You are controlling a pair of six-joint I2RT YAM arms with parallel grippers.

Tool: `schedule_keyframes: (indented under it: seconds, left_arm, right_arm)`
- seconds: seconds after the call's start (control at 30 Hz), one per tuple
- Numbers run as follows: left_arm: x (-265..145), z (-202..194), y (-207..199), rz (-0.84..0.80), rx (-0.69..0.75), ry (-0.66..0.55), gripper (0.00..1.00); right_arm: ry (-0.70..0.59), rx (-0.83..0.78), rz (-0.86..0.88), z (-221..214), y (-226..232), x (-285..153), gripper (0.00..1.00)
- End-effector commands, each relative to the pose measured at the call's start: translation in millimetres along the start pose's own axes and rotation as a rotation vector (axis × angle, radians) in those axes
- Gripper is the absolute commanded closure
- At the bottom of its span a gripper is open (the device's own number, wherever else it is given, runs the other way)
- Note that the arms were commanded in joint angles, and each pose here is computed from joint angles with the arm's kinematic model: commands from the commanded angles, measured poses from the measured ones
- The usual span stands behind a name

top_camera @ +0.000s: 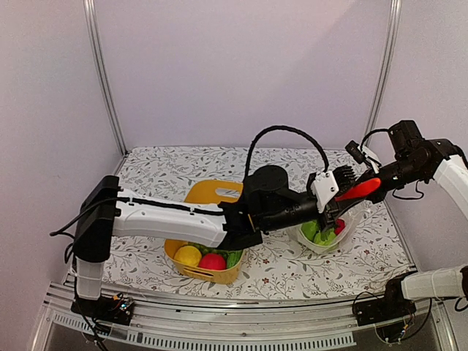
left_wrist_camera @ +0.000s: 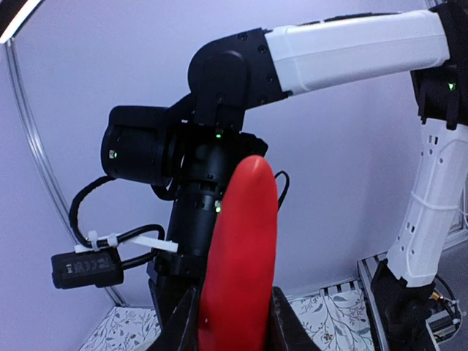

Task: Place the food in the zip-top bag and seal the zipper
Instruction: Place the fake vegetable in the zipper food storage bag.

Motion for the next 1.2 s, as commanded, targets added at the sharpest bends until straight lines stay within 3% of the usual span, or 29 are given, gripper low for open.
schedule_keyframes:
  seconds: [0.0,0.37,0.9,1.0,1.17]
  left_arm:
    - [4,-25,21,0.009,-0.007,0.029,1.00]
    - [3,-107,25,0.087,0.085,0.384,1.00]
    - [18,-152,32,0.204,0.105,0.624,0.95]
    - [22,-155,33,0.209,0.106,0.638,0.85]
    - [23,-132,32,0.291,0.147,0.609,0.50]
  right_arm:
    - [-0.028,-0.044,0.007,7,8,-11,1.00]
    - [-0.022,-0.053,0.005,5,10,-12,1.00]
    - [0.012,-0.036,-0.031,1,8,-13,1.00]
    - [0.022,-0.030,-0.044,1,6,-13,1.00]
    - [0.049,-0.015,-0.063,-3,3,-10,1.00]
Point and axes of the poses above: each gripper's point midway between its finger pads, its own x axis out along the fingers, its own y axis along the line the jaws close on, z = x × y, the point moved 8 cm from there along -x, back along the fingers, and after that the axes turned 12 degrees about -x, right-handed, at the moved point
